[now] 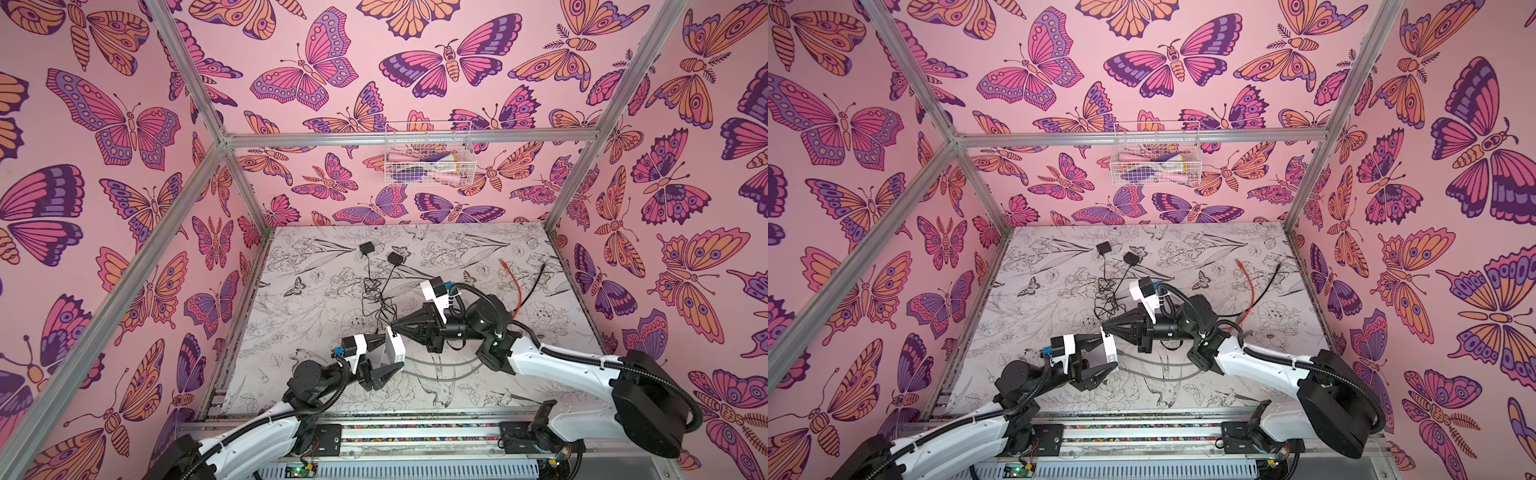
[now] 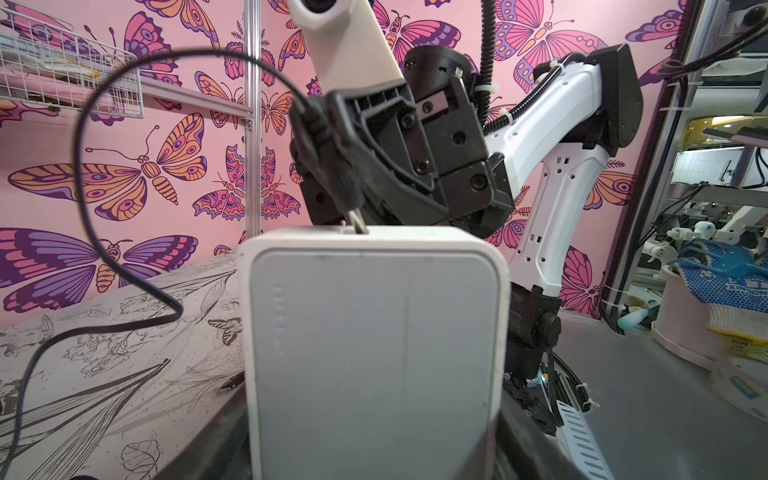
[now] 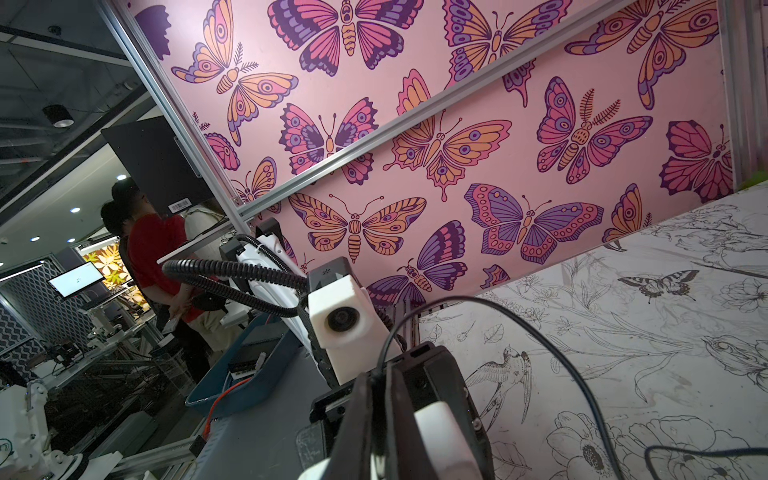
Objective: Insert the plug into the switch port
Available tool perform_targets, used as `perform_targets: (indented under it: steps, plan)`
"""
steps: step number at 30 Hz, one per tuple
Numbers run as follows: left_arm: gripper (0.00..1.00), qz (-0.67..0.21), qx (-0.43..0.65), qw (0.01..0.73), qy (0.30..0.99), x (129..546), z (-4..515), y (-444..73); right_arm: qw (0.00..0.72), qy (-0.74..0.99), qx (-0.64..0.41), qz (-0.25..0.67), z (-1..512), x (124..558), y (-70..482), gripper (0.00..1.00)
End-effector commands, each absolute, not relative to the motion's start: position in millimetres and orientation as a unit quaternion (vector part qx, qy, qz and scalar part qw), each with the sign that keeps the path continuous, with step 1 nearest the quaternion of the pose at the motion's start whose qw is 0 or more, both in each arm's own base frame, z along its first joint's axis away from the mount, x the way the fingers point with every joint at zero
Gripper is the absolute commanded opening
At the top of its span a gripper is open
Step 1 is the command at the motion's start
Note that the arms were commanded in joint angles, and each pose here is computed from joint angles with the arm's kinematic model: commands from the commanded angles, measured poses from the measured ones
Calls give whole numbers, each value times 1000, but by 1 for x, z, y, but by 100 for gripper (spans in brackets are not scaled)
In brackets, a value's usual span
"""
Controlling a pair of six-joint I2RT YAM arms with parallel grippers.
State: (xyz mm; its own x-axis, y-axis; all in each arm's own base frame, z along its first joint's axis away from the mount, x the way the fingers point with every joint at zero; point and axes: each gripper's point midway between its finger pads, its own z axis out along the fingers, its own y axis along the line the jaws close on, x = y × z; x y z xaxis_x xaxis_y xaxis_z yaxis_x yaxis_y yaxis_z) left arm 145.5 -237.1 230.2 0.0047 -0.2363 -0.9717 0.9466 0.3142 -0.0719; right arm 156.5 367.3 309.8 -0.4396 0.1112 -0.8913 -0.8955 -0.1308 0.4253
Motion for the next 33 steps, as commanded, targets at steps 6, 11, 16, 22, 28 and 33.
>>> perform_targets:
  steps: [6,11,16,22,28,33]
  plan:
    - [0,-480,322,657,484,141,252,-227,390,537,-361,656,302,158,371,0]
    - [0,-482,323,655,483,140,253,-228,388,535,-355,661,301,160,372,0]
    - [0,-483,323,655,483,140,253,-228,386,532,-354,665,302,160,376,0]
    - [0,-484,322,656,482,141,253,-228,387,534,-349,665,299,162,378,0]
    - [0,-486,322,656,480,140,255,-228,390,533,-342,669,299,165,379,0]
    - [0,-485,320,657,479,140,254,-227,388,528,-339,675,302,166,380,0]
